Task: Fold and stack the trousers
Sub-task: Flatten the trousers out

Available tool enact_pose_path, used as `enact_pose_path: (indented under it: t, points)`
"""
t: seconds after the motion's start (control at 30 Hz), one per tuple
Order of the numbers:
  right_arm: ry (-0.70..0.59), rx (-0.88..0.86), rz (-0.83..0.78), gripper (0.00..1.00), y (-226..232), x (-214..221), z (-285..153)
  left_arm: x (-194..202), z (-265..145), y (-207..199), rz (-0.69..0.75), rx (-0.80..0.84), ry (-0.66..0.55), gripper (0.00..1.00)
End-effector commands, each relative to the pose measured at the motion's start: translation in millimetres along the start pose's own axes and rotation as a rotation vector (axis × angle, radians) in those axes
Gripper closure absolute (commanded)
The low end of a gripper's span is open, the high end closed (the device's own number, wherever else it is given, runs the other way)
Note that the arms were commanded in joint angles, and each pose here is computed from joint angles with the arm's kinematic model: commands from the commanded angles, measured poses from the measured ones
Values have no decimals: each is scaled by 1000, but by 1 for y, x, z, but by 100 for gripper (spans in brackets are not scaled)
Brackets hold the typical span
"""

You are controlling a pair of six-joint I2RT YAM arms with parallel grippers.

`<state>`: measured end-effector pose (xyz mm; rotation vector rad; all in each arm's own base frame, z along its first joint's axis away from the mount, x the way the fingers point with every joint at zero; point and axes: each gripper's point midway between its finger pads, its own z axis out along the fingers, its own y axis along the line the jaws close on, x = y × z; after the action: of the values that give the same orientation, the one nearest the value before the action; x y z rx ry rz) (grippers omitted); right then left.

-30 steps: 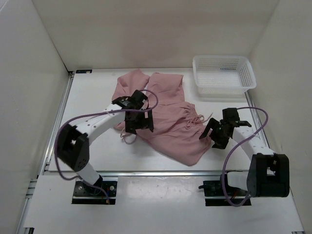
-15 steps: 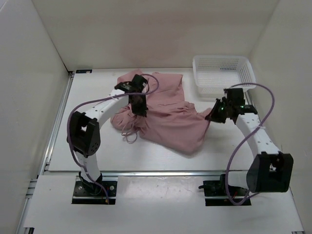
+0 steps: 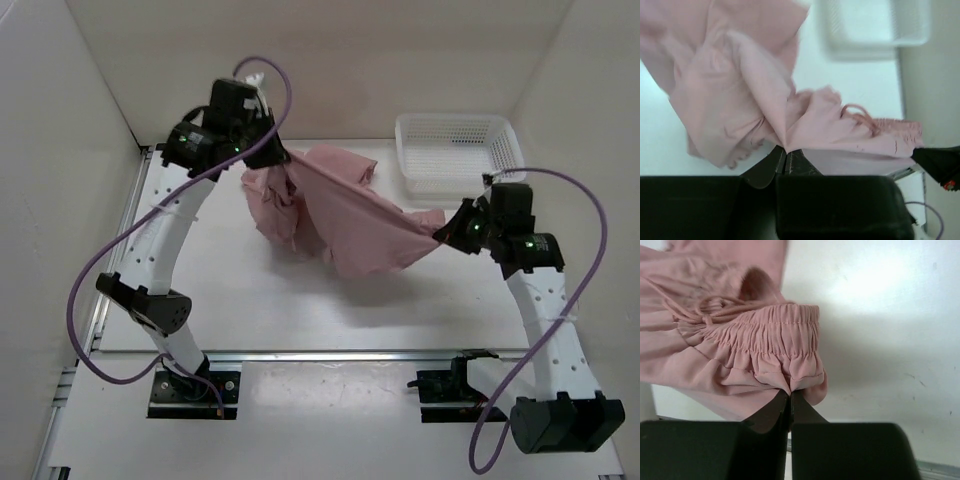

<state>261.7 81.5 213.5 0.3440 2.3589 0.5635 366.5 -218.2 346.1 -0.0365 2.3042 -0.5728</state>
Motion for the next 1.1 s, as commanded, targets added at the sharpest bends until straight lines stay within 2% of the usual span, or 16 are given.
enact_pose_path:
  t: [0.0,0.1,0.27,0.3,0.33,0.4,0.47,0.5,0.53,0.63,0.67,0.7,0.73,0.9,1.0,1.07]
  points:
    - [-180,-36,-101,100,31,-43,-67,-63,-82,-8,36,13,-245,89]
    - [-333,-45,-134,100,54,-81,-118,-94,-103,-43,39,195,-317,89]
    - [-433,136,12,100,26,-103,-124,-109,21,-64,-27,295,-227,84]
    - [-401,212,55,100,6,-96,-106,-112,27,-68,-41,334,-213,55]
    - [-400,247,80,100,-4,-95,-99,-94,59,-57,-60,313,-114,43]
    - [-313,338,111,100,-31,-74,-68,-80,57,-59,-20,317,-70,23]
    - [-283,386,147,100,-46,-65,-51,-87,11,-54,20,277,-140,1]
    - [-254,403,149,100,-53,-59,-40,-76,16,-30,27,185,-119,0]
    - [-220,423,159,100,-62,-46,-29,-82,-31,-34,45,196,-194,0]
    - [-192,424,171,100,-68,-39,-9,-38,-36,-7,56,113,-114,32]
    - [-190,411,172,100,-67,-39,-7,-24,-57,-8,65,126,-114,73]
    - [-180,416,172,100,-69,-35,-5,0,-55,-10,77,136,-58,90]
    - [-191,410,171,100,-68,-38,-4,45,-31,6,52,103,71,90]
    - [-180,400,158,100,-68,-39,-2,174,-4,5,26,101,307,90]
    - [-183,388,139,100,-65,-42,-4,242,21,16,5,6,434,49]
    - [-201,377,127,100,-61,-46,-8,271,34,22,-1,-42,485,13]
